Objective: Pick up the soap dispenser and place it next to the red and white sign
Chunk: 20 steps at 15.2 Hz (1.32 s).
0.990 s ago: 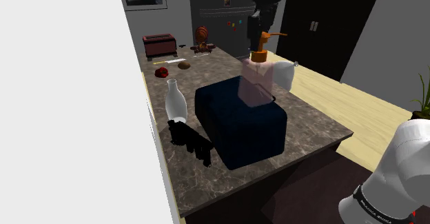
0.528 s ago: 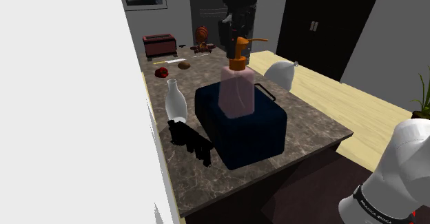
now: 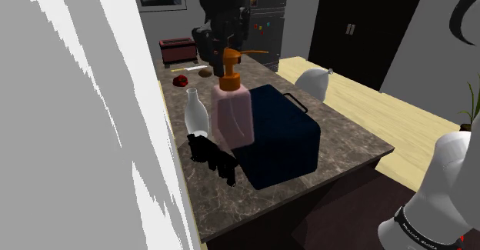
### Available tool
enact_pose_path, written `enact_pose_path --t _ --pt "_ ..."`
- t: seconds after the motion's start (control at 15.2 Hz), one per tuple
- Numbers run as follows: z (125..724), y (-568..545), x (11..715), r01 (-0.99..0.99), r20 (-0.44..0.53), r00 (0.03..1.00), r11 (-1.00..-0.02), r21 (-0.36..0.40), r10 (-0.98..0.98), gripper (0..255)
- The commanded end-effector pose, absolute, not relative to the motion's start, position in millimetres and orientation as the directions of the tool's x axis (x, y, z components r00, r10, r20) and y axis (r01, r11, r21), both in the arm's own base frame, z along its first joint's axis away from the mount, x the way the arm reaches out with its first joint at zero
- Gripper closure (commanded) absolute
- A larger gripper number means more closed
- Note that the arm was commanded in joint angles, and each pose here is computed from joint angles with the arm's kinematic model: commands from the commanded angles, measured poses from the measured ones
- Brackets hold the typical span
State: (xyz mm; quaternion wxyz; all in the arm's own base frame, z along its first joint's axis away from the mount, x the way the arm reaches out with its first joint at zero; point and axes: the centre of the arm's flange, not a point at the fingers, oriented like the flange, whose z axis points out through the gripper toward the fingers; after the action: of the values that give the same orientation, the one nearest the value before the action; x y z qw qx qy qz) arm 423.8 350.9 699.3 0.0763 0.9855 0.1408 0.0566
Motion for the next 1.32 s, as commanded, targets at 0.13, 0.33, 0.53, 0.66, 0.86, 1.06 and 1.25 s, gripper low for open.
enact_pose_path --t 0.13,0.33,0.53,0.66,0.86,1.06,1.25 --pt "700 404 427 0.266 0.091 0.955 -0.950 0.166 0.284 255" --pt "689 414 427 0.266 0.091 0.955 -0.950 0.166 0.284 255" --pt "673 414 427 0.266 0.091 0.955 -0.950 0.166 0.284 255" --pt "663 414 427 0.266 0.091 0.955 -0.950 0.166 0.284 255" --pt "647 414 427 0.266 0.091 0.955 -0.950 0.166 0.284 255" --pt "631 414 427 0.266 0.091 0.955 -0.950 0.166 0.284 255" --pt "615 414 427 0.266 0.091 0.955 -0.950 0.166 0.284 255"
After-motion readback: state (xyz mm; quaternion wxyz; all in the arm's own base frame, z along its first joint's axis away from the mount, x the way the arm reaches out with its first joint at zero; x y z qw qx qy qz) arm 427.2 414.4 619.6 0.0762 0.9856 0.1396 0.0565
